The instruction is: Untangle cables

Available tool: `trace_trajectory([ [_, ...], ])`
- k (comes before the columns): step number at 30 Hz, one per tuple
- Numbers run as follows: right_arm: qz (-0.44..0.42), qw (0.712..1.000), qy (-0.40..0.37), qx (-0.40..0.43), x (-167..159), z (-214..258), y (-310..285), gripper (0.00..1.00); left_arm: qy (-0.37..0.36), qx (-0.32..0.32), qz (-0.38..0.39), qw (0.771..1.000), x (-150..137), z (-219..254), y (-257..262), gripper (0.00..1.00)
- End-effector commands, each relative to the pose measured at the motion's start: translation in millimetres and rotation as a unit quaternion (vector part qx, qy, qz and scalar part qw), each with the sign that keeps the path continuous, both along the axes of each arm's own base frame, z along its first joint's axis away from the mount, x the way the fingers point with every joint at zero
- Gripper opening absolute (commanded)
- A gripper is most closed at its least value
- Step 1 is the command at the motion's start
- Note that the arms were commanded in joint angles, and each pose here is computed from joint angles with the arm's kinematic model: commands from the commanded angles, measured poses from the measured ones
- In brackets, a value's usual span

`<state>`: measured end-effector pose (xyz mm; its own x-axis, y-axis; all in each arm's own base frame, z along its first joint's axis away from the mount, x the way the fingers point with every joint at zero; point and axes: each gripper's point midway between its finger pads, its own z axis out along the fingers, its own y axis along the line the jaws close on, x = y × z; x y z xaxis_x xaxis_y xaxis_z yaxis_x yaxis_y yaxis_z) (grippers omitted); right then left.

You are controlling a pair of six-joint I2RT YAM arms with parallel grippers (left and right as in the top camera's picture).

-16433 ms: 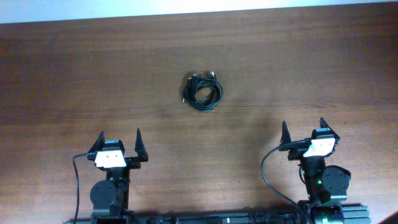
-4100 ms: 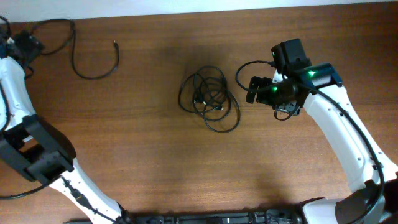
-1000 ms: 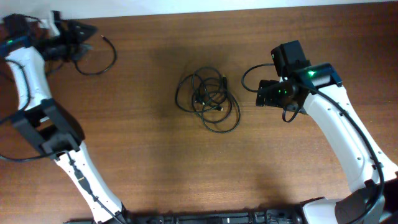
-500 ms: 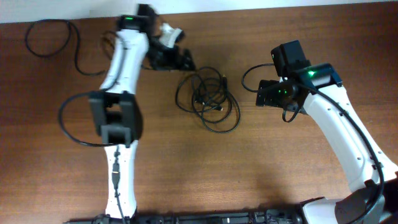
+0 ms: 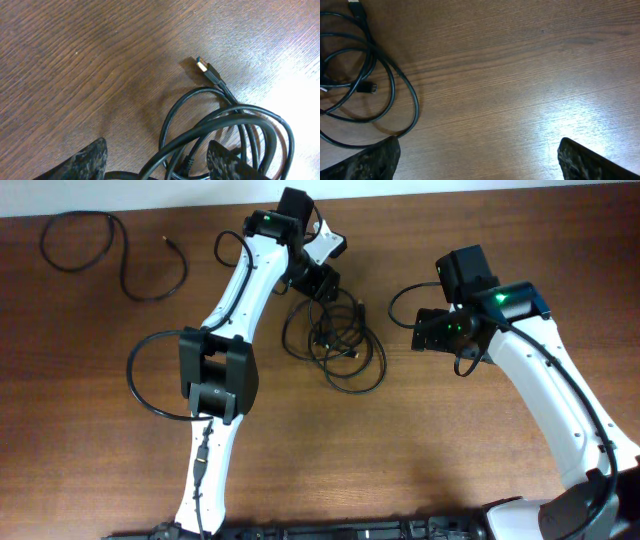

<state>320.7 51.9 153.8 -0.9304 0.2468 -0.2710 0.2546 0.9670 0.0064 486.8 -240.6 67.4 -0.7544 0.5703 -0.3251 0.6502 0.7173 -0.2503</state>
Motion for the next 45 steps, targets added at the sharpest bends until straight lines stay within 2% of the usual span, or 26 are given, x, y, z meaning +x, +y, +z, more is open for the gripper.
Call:
trace_trajectory([
  [1, -0.004, 1.0, -0.001, -0.011, 0.9, -0.5, -4.4, 0.98, -0.002, 0.005, -0.005, 1.0, 0.9, -4.3, 0.5, 0.57],
  [2, -0.004, 1.0, -0.001, -0.011, 0.9, -0.5, -4.4, 0.98, 0.001, 0.006, -0.005, 1.0, -0.2, -6.2, 0.9, 0.52],
  [6, -0.004, 1.0, -0.001, -0.011, 0.9, -0.5, -4.4, 0.98, 0.005, 0.007, -0.003, 1.0, -1.1, -11.5, 1.3, 0.13],
  [8, -0.004, 1.0, -0.001, -0.011, 0.9, -0.5, -4.4, 0.98, 0.006, 0.003, 0.013, 1.0, 1.3, -9.9, 0.5, 0.0],
  [11, -0.004, 1.0, -0.001, -0.011, 0.9, -0.5, -4.4, 0.98, 0.009, -0.016, 0.051, 0.999, 5.2, 8.7, -3.0, 0.0],
  [13, -0.004, 1.0, -0.001, -0.011, 1.0, -0.5, -4.4, 0.98, -0.001, -0.054, 0.045, 0.998, 4.9, 40.4, -12.3, 0.0],
  [15, -0.004, 1.0, -0.001, -0.011, 0.9, -0.5, -4.4, 0.98, -0.03, -0.118, 0.027, 0.992, 0.5, 104.0, -24.3, 0.0],
  [18, -0.004, 1.0, -0.001, -0.011, 0.9, -0.5, -4.4, 0.98, -0.073, -0.172, 0.027, 0.982, -4.2, 173.6, -27.8, 0.0],
  [22, -0.004, 1.0, -0.001, -0.011, 0.9, -0.5, -4.4, 0.98, -0.147, -0.221, 0.027, 0.964, -21.5, 263.4, -22.0, 0.0],
  [27, -0.004, 1.0, -0.001, -0.011, 0.9, -0.5, -4.4, 0.98, -0.208, -0.269, 0.047, 0.939, -50.9, 345.8, -12.0, 0.0],
  [29, -0.004, 1.0, -0.001, -0.011, 0.9, -0.5, -4.4, 0.98, -0.237, -0.294, 0.055, 0.924, -60.2, 378.9, -8.1, 0.0],
  [32, -0.004, 1.0, -0.001, -0.011, 0.9, -0.5, -4.4, 0.98, -0.313, -0.332, 0.05, 0.889, -75.1, 438.6, 1.7, 0.0],
  [34, -0.004, 1.0, -0.001, -0.011, 0.9, -0.5, -4.4, 0.98, -0.37, -0.357, 0.045, 0.857, -87.0, 481.3, 11.3, 0.0],
  [36, -0.004, 1.0, -0.001, -0.011, 0.9, -0.5, -4.4, 0.98, -0.427, -0.388, 0.053, 0.815, -99.9, 528.6, 25.7, 0.0],
  [39, -0.004, 1.0, -0.001, -0.011, 0.9, -0.5, -4.4, 0.98, -0.464, -0.431, 0.067, 0.771, -112.9, 572.3, 42.6, 0.0],
  [42, -0.004, 1.0, -0.001, -0.011, 0.9, -0.5, -4.4, 0.98, -0.49, -0.459, 0.081, 0.737, -116.3, 600.3, 59.4, 0.0],
  [45, -0.004, 1.0, -0.001, -0.011, 0.9, -0.5, -4.4, 0.98, -0.517, -0.47, 0.154, 0.699, -101.9, 620.2, 92.7, 0.0],
])
